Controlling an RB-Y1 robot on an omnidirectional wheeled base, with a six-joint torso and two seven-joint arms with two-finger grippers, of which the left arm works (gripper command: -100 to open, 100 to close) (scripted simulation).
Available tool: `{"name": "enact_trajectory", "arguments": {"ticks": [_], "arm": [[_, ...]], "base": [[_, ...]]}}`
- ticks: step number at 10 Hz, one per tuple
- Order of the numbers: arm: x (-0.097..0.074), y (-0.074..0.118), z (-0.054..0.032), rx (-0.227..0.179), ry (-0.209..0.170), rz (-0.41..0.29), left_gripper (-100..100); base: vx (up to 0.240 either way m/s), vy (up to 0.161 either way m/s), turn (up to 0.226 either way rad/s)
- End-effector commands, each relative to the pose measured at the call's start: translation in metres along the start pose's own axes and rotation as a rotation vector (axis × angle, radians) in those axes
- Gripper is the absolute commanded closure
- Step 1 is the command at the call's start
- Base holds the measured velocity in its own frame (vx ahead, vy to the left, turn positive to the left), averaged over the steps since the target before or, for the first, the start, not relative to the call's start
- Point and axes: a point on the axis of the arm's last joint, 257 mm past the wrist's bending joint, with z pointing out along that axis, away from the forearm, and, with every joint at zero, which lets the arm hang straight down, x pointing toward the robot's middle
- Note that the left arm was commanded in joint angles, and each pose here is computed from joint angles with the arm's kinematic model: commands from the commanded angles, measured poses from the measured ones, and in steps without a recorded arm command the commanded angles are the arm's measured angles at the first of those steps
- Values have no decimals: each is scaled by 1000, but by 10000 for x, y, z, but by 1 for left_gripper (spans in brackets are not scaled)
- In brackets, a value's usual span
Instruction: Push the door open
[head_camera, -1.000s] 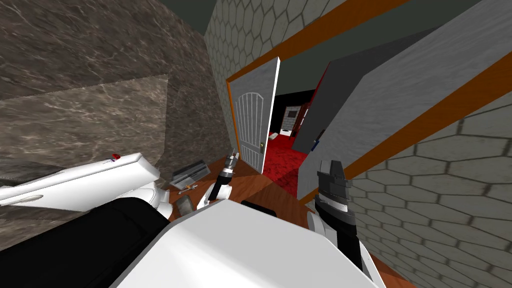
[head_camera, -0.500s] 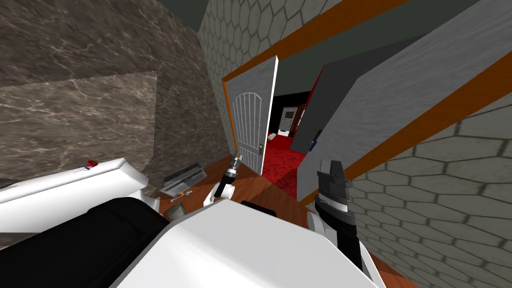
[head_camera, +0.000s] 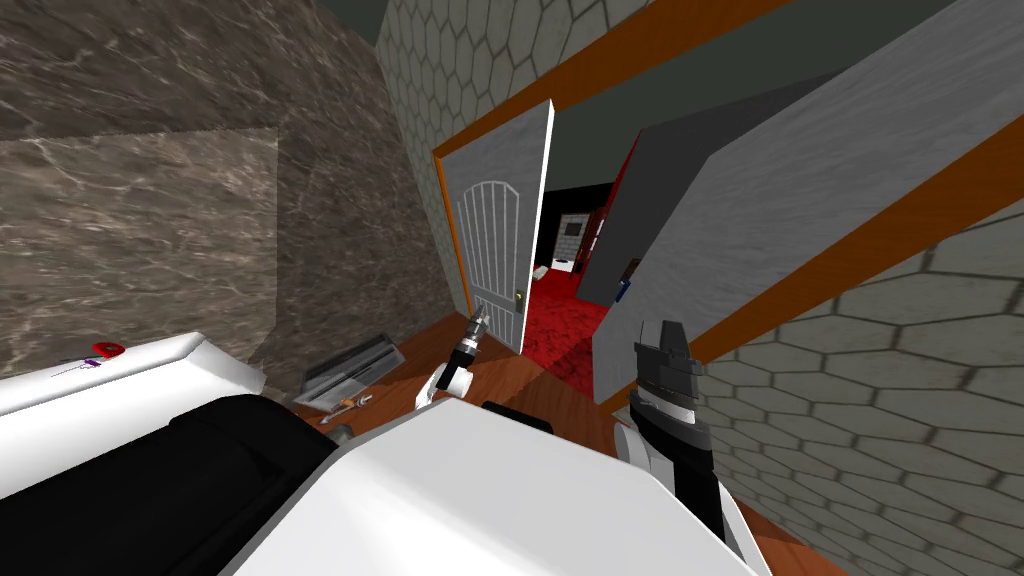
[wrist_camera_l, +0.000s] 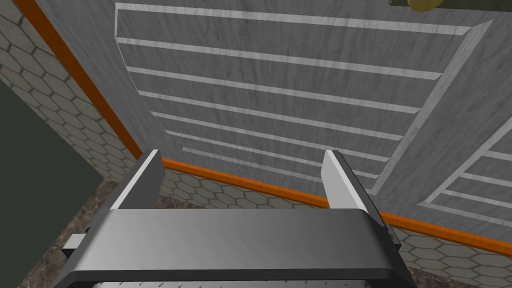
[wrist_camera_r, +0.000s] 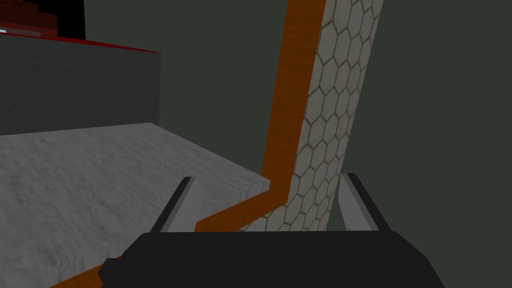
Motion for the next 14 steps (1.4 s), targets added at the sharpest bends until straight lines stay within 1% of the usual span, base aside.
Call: {"name": "enact_trajectory", "arguments": {"ticks": [1, 5, 9, 13, 14], "arm": [[87, 163, 21, -32, 15, -7, -100], [235, 545, 37, -110, 51, -18, -100], [369, 893, 28, -183, 84, -23, -100], [478, 1182, 2, -246, 112, -23, -100], [478, 1182, 2, -246, 112, -23, -100]], "base": [[102, 45, -98], [91, 45, -89], [88, 53, -75], [97, 53, -72], [52, 28, -12]]}}
